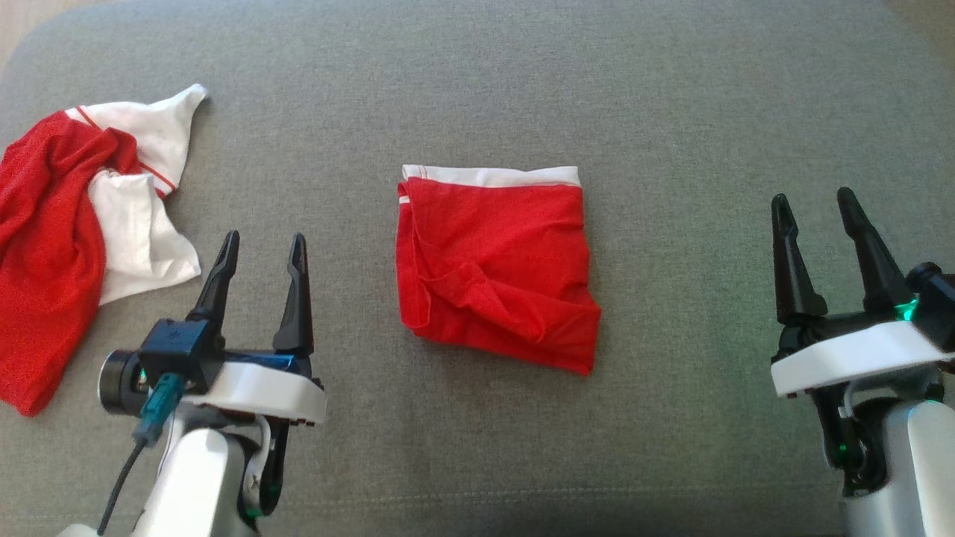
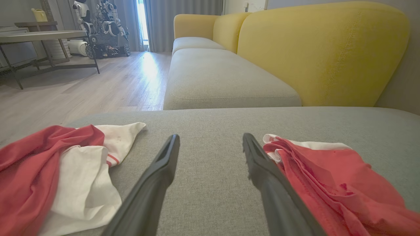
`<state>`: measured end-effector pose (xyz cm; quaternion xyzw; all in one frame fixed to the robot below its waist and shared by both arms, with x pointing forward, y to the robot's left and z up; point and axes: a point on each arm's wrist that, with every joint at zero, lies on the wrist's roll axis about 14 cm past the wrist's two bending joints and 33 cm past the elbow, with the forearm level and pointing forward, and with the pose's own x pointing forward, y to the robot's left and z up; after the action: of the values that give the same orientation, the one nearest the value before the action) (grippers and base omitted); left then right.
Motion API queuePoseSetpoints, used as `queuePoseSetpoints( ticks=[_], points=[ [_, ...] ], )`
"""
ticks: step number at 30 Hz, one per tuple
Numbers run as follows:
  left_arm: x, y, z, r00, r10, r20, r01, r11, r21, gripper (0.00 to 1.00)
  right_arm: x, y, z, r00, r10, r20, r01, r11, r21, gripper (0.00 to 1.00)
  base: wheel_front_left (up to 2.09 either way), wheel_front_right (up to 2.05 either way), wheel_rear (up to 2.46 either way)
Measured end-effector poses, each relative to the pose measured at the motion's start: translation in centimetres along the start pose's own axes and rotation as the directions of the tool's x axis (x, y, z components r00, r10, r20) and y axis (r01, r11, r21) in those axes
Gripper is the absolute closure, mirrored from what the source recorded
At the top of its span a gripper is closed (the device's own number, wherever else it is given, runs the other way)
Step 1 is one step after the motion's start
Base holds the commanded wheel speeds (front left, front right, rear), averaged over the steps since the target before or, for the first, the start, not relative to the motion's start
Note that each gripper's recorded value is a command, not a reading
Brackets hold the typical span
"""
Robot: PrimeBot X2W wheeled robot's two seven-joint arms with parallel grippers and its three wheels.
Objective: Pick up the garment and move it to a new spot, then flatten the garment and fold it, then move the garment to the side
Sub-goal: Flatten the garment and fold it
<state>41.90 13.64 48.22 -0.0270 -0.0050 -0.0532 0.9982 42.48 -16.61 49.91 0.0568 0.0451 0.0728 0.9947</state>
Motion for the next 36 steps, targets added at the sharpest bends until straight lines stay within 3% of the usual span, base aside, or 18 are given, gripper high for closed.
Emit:
queuePoseSetpoints(
  ticks=[11,13,14,20,27,36],
  points=[
    [-0.1,-0.2,-0.2,1.000,-0.009,-0.006,0.009,1.000,0.003,0.00,0.3,0.3,-0.2,1.000,0.009,-0.007,-0.009,1.000,-0.008,0.00,0.00,0.00,0.00],
    [-0.1,-0.1,-0.4,1.000,-0.007,-0.013,0.007,1.000,0.004,0.00,0.5,0.8,-0.6,1.000,0.024,-0.018,-0.024,1.000,-0.006,0.86,0.00,0.00,0.00],
    [-0.1,0.0,-0.5,1.000,-0.005,-0.015,0.005,1.000,0.004,0.00,0.7,1.3,-0.9,0.999,0.038,-0.028,-0.038,0.999,-0.004,1.00,0.00,0.00,0.00],
    [0.1,0.6,-0.8,1.000,0.011,-0.021,-0.011,1.000,0.009,0.00,2.5,6.9,-4.0,0.971,0.210,-0.117,-0.208,0.978,0.026,1.00,0.00,0.00,0.00],
    [0.4,1.1,-0.6,1.000,0.025,-0.016,-0.024,1.000,0.015,0.00,2.8,15.1,-8.3,0.866,0.444,-0.230,-0.435,0.896,0.088,1.00,0.00,0.00,0.00],
    [-0.2,2.3,-1.0,0.998,0.061,-0.032,-0.061,0.998,0.017,0.00,2.3,19.1,-11.9,0.773,0.552,-0.312,-0.544,0.831,0.120,1.00,0.00,0.00,0.00]
  ],
)
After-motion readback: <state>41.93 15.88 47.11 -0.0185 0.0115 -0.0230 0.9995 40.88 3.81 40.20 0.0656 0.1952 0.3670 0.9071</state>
